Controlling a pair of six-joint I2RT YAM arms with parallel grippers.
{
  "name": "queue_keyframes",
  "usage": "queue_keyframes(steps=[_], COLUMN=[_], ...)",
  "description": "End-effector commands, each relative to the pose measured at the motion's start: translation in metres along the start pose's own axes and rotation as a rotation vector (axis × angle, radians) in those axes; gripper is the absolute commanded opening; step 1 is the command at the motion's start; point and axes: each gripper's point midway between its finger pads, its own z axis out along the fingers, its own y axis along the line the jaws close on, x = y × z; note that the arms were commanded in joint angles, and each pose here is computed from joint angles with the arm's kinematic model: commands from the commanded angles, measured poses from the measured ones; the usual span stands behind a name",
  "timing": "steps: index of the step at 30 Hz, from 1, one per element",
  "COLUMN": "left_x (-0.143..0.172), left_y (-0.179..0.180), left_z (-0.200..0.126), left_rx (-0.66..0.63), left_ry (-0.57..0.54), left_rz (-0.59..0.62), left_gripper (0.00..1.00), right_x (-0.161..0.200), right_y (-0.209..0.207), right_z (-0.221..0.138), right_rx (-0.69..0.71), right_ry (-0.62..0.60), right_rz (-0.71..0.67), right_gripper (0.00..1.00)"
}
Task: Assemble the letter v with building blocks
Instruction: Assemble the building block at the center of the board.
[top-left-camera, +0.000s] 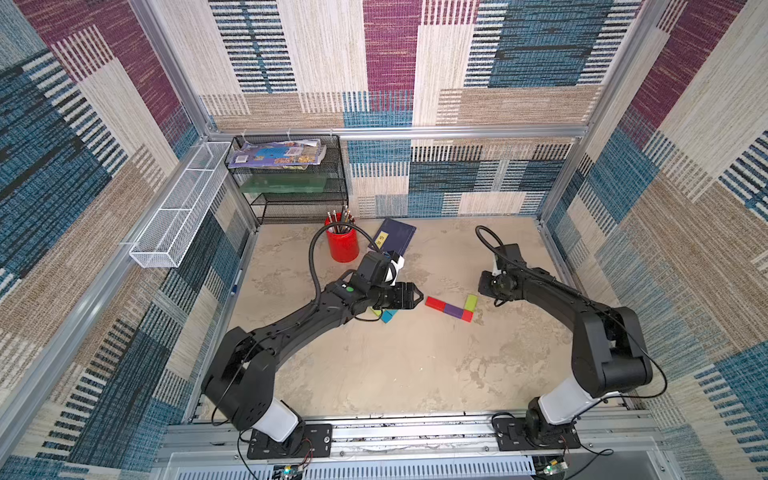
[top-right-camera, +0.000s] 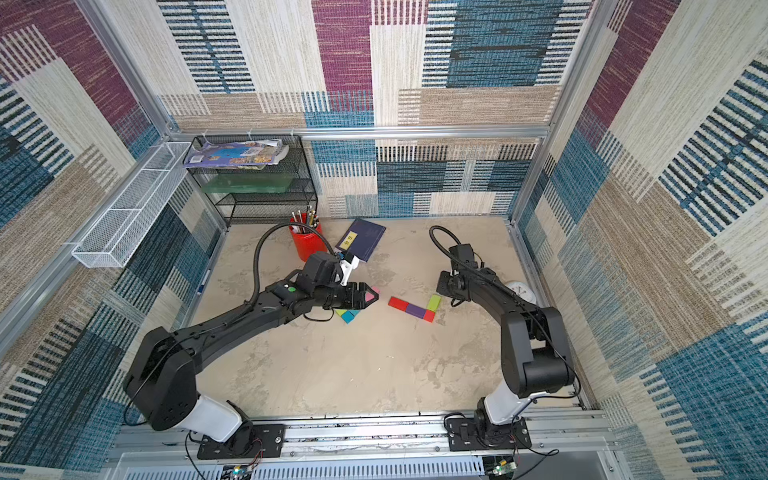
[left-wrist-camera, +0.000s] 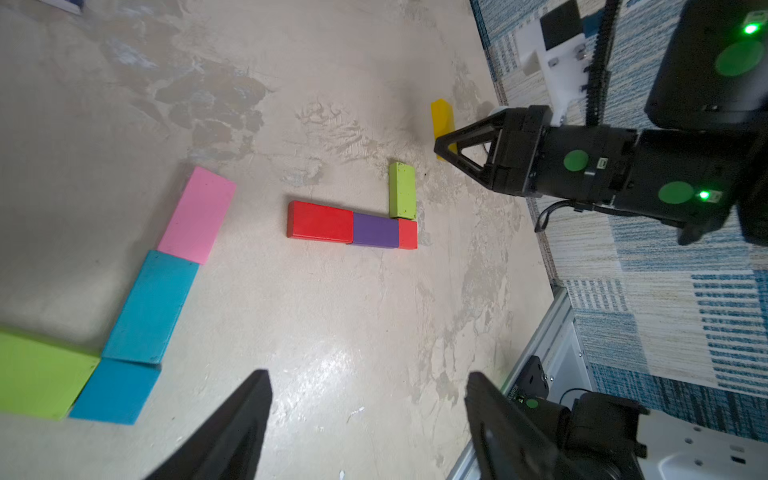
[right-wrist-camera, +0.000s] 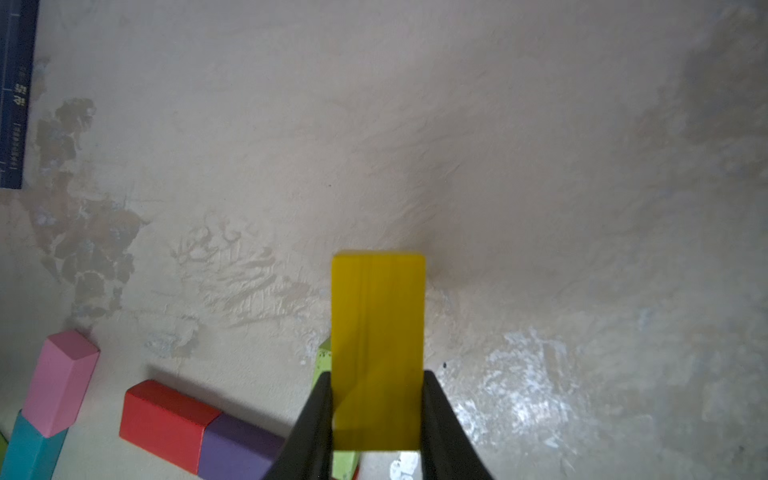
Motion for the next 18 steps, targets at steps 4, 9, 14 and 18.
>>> queue_keyframes(steps=[4,9,14,18], left_x=[-0.021,-0.030,-0.036,-0.040], left_y=[-0.013,-0.005,-0.002,-0.005], left_z=[0.049,0.097,0.142,0.162], left_rx=[0.005,-0.021,-0.031,-0.043], left_ry=[0.082,0.132,0.171,0.191], left_rz=[0.077,0.074,0.078,0.096], left_gripper=[0.75,0.73,0.70,0.69], right_x=[-0.014,-0.008,-0.003,-0.002], right_y=[0.008,0.010,0.009,0.008], right_z=[0.021,0.032,0.040,0.044], right_rx=[-0.032,-0.020,-0.009,0.020], right_ry=[-0.017,-0.005,-0.001,0.001], right_rz=[0.021,0.029,0.051,0.051], right_gripper=[0.26,0.26,0.27,0.30])
